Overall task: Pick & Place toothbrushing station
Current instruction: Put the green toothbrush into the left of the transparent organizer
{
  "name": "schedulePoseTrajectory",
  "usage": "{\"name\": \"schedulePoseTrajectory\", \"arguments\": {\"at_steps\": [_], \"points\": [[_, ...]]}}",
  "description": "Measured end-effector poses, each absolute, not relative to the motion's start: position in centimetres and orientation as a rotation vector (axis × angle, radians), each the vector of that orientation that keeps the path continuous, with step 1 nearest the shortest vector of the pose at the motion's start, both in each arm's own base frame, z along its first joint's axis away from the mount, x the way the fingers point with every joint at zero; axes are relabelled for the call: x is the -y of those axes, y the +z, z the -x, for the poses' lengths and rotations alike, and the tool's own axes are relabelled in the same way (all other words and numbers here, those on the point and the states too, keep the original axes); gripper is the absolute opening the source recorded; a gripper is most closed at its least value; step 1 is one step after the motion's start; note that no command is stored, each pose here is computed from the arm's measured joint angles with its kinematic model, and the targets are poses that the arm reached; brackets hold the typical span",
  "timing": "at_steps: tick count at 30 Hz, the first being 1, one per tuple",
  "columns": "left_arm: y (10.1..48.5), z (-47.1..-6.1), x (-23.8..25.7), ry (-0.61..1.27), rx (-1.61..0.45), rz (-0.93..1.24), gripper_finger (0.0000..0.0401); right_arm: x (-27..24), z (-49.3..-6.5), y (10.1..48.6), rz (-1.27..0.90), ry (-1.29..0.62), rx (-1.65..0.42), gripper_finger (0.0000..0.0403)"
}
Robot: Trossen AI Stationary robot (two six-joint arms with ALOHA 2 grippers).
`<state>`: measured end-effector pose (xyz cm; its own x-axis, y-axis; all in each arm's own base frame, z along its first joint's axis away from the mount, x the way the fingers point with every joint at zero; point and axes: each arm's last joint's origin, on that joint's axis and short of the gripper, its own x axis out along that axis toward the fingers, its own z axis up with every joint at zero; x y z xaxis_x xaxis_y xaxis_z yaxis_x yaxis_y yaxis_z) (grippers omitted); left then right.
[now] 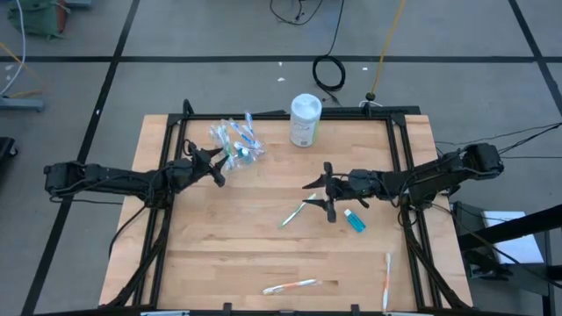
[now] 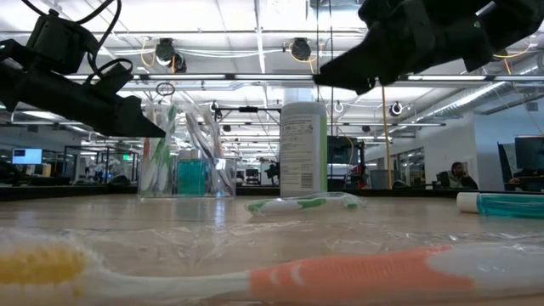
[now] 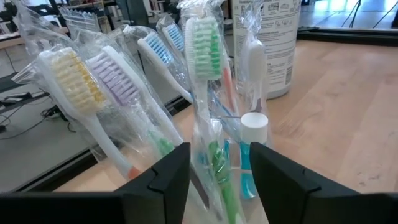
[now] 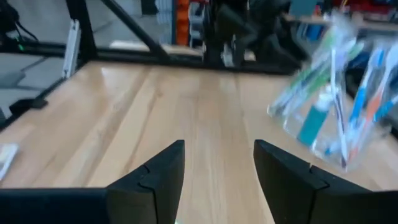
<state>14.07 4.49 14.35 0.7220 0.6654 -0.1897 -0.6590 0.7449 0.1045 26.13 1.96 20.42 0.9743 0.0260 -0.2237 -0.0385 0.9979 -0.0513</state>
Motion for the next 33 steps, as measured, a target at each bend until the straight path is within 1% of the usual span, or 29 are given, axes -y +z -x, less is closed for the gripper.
{"name": "schedulePoseTrajectory", "arguments": {"at_steps": [4,9,14,17,19,22,28,33], "points": [[14.4,-14.2,-4.2,0.713,-0.219,-0.032,0.0173,-1.2,-25.9,19.4,0.040,-0.002,-0.336,0.0187],[15.0,-14.5,-4.0,0.697,-0.194,-0.030,0.0173,-0.1,-25.8,17.9,0.092,-0.059,-0.458,0.0187],[15.5,-14.8,-3.7,0.687,-0.174,-0.030,0.0173,0.1,-26.6,15.9,0.115,0.008,-0.516,0.0187],[15.7,-14.9,-3.5,0.698,-0.170,-0.033,0.0173,0.4,-27.0,14.3,0.153,0.009,-0.567,0.0187],[15.8,-15.0,-3.4,0.695,-0.169,-0.036,0.0173,0.7,-27.4,13.8,0.134,0.021,-0.577,0.0187],[15.8,-15.0,-3.3,0.688,-0.171,-0.045,0.0173,0.8,-27.6,13.1,0.095,0.101,-0.630,0.0186],[15.8,-15.0,-3.3,0.689,-0.172,-0.045,0.0173,1.1,-28.9,13.2,0.103,0.101,-0.628,0.0165],[15.8,-15.0,-3.3,0.689,-0.167,-0.041,0.0173,1.1,-29.2,11.6,0.095,0.115,-0.770,0.0142]]}}
